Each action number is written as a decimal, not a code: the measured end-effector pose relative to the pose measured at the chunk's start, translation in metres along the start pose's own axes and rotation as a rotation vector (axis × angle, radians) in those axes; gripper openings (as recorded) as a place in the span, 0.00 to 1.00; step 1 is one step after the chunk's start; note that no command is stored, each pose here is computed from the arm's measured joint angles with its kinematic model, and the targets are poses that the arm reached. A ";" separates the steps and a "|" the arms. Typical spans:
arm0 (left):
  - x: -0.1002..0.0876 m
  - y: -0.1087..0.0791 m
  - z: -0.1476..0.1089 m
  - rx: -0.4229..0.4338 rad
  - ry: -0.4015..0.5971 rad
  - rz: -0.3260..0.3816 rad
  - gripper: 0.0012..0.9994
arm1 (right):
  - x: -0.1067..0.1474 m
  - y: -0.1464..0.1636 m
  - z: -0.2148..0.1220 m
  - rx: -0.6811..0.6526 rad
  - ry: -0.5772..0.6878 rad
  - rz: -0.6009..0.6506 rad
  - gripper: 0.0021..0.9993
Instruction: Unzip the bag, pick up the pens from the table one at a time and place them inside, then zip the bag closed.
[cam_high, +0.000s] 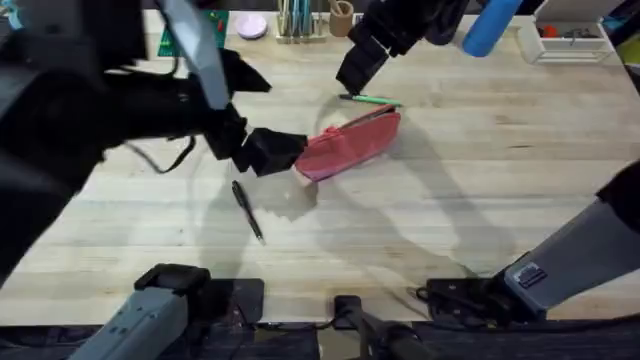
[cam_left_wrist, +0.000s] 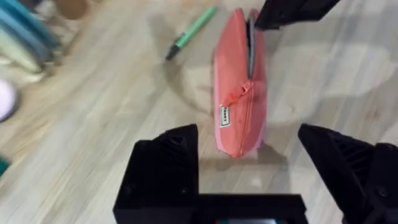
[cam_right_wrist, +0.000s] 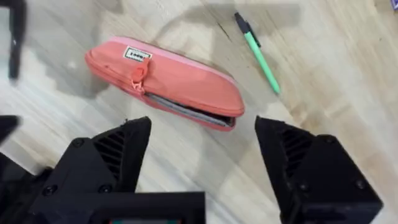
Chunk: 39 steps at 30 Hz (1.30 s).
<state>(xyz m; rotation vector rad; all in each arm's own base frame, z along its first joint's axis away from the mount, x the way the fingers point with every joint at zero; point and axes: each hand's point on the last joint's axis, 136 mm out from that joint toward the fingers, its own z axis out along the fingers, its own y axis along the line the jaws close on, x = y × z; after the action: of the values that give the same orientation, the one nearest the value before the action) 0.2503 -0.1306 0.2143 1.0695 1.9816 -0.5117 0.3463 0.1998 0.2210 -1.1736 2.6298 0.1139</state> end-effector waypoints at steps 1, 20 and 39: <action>-0.003 -0.002 -0.007 -0.022 -0.011 -0.010 0.99 | 0.000 0.000 0.000 0.002 0.001 -0.018 1.00; -0.006 -0.018 -0.064 -0.239 -0.061 -0.062 0.99 | -0.023 -0.007 -0.019 0.076 -0.081 -0.800 1.00; -0.005 -0.016 -0.064 -0.248 -0.056 -0.063 0.99 | 0.003 0.007 -0.017 -0.007 0.010 -0.945 0.91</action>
<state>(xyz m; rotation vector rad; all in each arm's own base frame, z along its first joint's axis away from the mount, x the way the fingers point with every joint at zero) 0.2084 -0.0996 0.2559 0.8325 1.9740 -0.3149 0.3356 0.1989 0.2367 -2.2466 1.8106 -0.0672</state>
